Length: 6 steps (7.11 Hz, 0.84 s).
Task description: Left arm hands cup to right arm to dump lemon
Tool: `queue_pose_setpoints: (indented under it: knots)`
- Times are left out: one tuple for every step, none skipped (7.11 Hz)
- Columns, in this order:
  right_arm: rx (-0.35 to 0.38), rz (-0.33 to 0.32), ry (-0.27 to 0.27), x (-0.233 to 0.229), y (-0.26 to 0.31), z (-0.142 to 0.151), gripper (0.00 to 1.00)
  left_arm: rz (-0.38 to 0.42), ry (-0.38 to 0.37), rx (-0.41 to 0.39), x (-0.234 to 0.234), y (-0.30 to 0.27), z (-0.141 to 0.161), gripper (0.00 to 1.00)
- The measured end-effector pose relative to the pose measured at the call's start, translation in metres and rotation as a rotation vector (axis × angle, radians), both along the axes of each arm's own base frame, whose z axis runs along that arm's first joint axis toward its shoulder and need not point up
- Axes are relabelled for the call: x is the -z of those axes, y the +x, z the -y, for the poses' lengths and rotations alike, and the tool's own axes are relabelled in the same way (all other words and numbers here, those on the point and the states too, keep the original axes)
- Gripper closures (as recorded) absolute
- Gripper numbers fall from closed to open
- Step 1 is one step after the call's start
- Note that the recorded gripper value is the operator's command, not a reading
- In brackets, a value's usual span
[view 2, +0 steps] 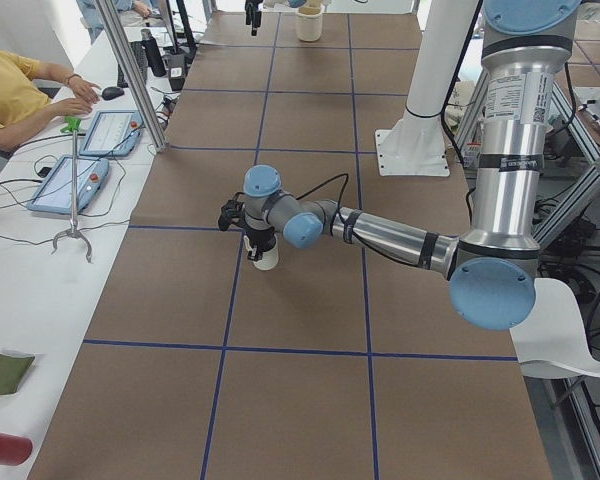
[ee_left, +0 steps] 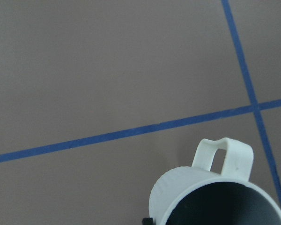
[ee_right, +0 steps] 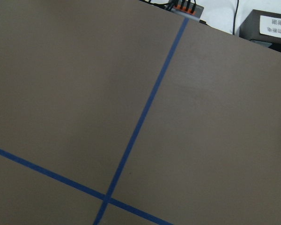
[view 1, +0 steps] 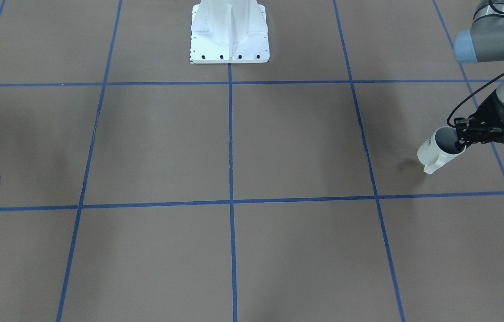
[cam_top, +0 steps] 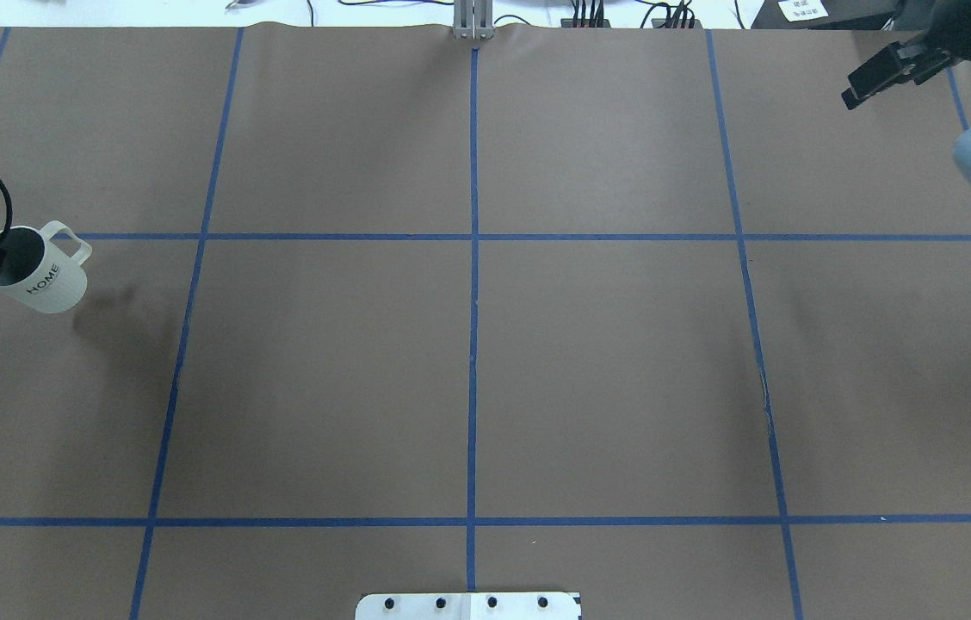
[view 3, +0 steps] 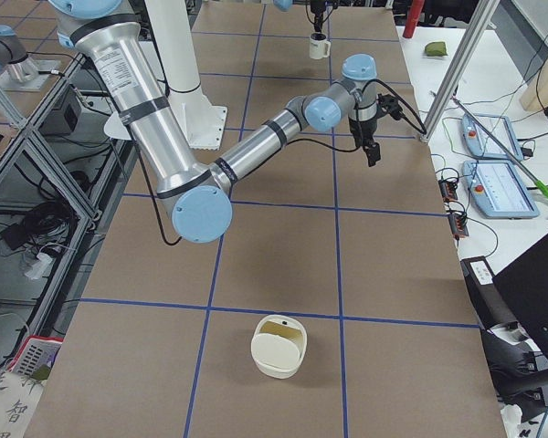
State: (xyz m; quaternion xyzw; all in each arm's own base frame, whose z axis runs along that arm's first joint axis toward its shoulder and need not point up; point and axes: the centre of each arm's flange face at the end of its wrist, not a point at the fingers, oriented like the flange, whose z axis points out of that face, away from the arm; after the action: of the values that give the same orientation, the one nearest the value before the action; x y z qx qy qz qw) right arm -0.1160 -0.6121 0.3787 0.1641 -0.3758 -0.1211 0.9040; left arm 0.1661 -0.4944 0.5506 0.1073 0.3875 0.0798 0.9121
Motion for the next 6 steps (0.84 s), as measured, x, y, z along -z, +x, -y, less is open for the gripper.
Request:
queue_pose_setpoints:
  knots:
    - [-0.009, -0.008, -0.018, -0.026, 0.031, 0.001, 0.00, -0.003, 0.011, -0.006, -0.027, -0.001, -0.003, 0.87]
    - [0.003, -0.024, -0.020, -0.050, 0.052, 0.004, 0.00, -0.013, 0.020, -0.011, -0.047, 0.000, -0.005, 0.33]
    - [0.027, -0.041, -0.014, -0.072, 0.068, 0.006, 0.00, -0.035, 0.018, -0.023, -0.055, 0.000, -0.007, 0.00]
    - [0.046, -0.052, -0.013, -0.090, 0.080, 0.006, 0.00, -0.066, 0.012, -0.045, -0.056, 0.002, -0.009, 0.00]
    - [0.063, -0.062, -0.012, -0.103, 0.088, 0.004, 0.00, -0.087, 0.010, -0.050, -0.052, -0.001, -0.008, 0.00]
    - [0.074, -0.066, -0.015, -0.111, 0.095, 0.003, 0.00, -0.103, 0.004, -0.037, -0.048, -0.011, -0.004, 0.00]
